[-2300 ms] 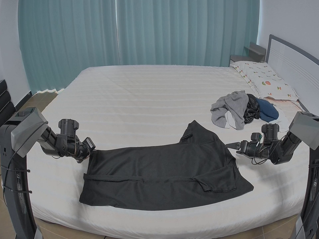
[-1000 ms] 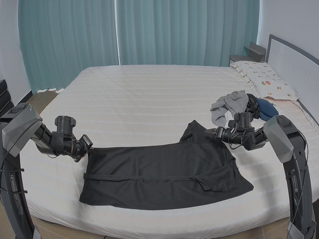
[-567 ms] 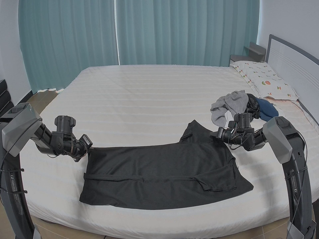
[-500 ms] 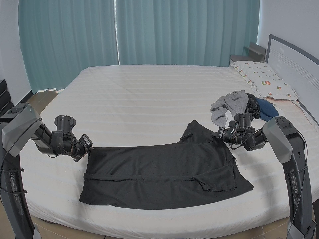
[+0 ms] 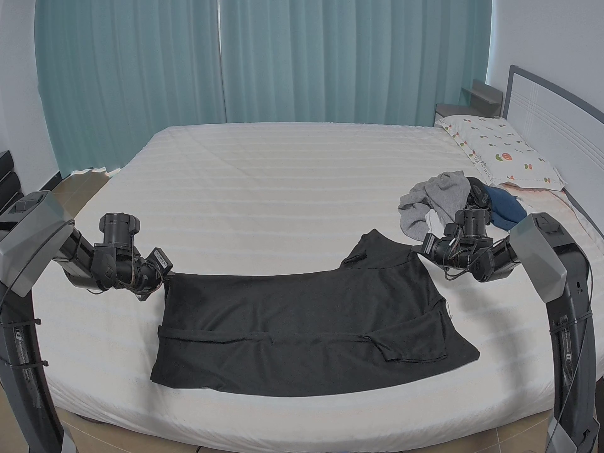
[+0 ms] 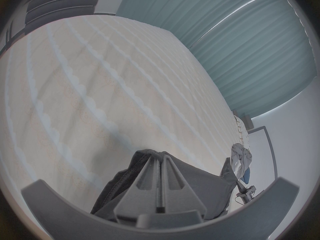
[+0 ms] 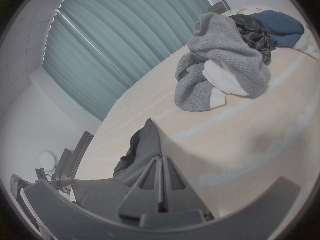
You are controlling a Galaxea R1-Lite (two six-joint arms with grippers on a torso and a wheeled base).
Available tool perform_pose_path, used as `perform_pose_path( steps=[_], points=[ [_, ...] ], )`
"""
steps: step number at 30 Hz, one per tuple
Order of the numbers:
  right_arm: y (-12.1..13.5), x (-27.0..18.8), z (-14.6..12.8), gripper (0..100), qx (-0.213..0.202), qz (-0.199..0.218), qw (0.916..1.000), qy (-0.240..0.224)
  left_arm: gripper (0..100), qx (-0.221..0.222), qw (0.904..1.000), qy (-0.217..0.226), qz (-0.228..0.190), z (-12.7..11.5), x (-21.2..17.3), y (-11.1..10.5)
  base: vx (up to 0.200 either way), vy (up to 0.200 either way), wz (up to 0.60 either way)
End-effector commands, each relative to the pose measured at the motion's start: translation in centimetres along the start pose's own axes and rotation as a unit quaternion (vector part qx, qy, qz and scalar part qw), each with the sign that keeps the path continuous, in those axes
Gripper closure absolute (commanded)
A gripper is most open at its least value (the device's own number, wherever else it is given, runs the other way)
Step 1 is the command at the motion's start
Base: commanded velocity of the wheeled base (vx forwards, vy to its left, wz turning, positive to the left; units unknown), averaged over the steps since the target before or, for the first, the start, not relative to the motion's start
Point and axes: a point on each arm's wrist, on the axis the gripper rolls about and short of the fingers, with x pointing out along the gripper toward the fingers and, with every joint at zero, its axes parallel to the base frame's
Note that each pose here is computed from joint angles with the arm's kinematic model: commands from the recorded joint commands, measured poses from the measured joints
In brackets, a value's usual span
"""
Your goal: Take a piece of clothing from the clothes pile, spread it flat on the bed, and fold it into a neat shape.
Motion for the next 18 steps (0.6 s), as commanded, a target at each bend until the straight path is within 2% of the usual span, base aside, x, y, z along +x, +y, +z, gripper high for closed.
perform_pose_path(
  steps=[1,6,18],
  points=[
    [0.83,-1.79,1.43,100,0.008,0.009,0.9997,-0.023,100,-0.003,0.9998,-0.018,-0.008,1.04,-1.22,-0.3,0.0,0.0,0.0],
    [0.98,-2.15,2.07,100,0.017,0.022,0.9983,-0.051,100,-0.008,0.9997,-0.022,-0.005,1.33,-1.38,0.07,0.0,0.0,0.0],
    [0.93,-2.64,1.9,100,0.023,0.018,0.9985,-0.046,100,-0.008,0.9997,-0.023,-0.006,1.43,-0.99,0.2,0.0,0.0,0.0]
  ],
)
